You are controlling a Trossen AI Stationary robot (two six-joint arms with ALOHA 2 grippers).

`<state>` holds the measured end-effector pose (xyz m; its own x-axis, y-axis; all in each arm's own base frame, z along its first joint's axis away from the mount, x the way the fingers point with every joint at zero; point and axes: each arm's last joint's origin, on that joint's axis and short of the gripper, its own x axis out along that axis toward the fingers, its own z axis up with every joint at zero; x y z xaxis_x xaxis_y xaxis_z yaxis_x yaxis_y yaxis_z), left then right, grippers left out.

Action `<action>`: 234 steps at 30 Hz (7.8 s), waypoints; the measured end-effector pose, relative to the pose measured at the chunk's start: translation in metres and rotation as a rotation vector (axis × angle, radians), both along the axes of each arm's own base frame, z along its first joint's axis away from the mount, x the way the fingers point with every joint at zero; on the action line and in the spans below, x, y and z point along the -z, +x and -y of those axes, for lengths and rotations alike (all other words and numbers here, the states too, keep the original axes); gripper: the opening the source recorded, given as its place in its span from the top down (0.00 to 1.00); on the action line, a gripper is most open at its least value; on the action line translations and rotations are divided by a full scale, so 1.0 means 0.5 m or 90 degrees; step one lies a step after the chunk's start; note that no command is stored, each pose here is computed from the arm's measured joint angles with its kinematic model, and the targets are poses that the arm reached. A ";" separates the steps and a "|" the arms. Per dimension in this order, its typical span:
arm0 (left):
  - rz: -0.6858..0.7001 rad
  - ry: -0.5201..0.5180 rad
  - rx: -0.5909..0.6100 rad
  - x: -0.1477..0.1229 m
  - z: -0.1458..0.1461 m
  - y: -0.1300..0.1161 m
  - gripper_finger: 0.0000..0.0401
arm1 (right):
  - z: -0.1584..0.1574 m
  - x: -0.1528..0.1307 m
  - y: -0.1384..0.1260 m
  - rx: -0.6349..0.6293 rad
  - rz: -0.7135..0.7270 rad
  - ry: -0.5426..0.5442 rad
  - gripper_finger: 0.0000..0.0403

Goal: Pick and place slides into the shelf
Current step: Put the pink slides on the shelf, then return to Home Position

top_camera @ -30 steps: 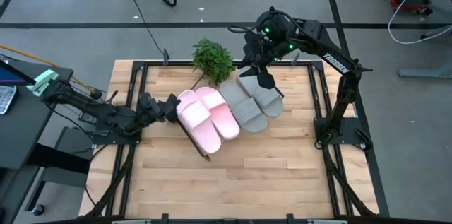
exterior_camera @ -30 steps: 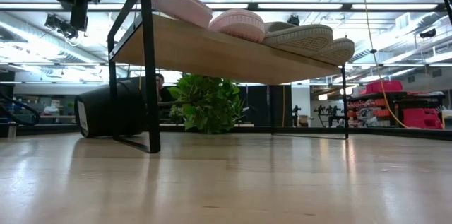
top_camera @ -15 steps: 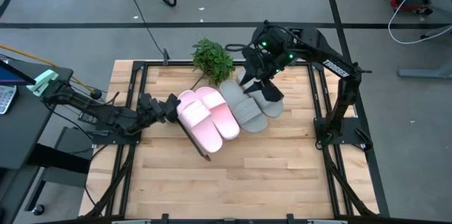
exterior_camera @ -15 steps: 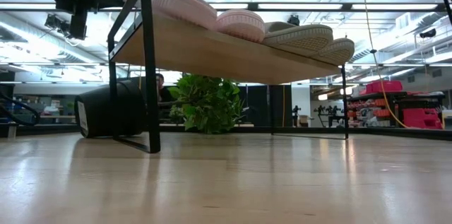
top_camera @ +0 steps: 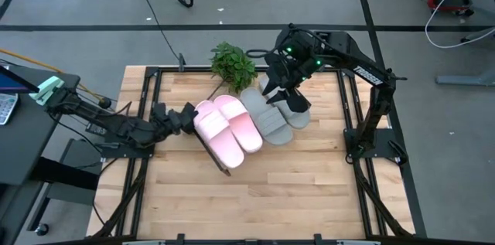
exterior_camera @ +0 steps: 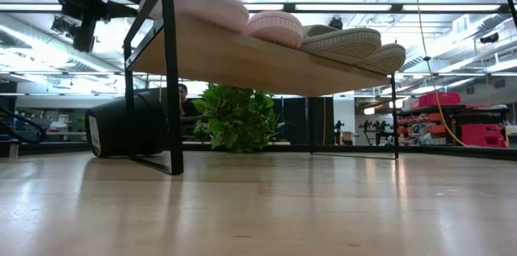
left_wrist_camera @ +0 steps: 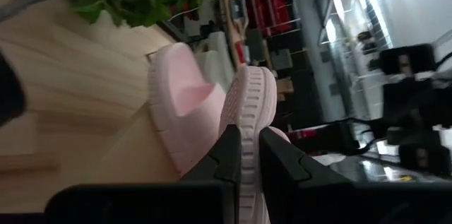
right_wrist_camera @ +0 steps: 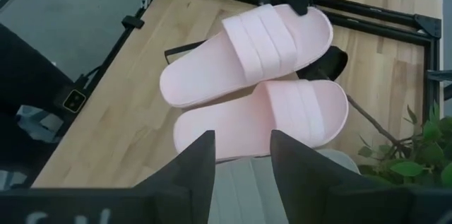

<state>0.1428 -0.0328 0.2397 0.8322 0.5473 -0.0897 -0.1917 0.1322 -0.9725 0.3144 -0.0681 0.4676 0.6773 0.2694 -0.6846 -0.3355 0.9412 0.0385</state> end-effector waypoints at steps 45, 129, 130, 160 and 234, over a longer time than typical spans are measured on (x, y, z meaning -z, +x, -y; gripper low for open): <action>-0.106 -0.001 -0.063 0.040 -0.025 -0.003 0.91 | 0.000 0.000 0.000 -0.001 0.000 0.001 0.65; -0.124 0.634 0.127 -0.121 -0.031 -0.069 0.76 | -0.001 0.012 -0.035 0.137 -0.134 0.031 0.82; -0.125 0.645 0.135 -0.132 -0.031 -0.072 0.81 | -0.002 0.008 -0.040 0.147 -0.132 0.038 0.85; -0.272 0.764 0.411 -0.210 -0.025 -0.085 0.98 | -0.130 0.160 -0.355 0.528 -0.053 0.168 1.00; -0.030 0.780 0.094 0.061 -0.065 -0.108 1.00 | -0.070 0.253 -0.419 0.434 0.361 0.417 1.00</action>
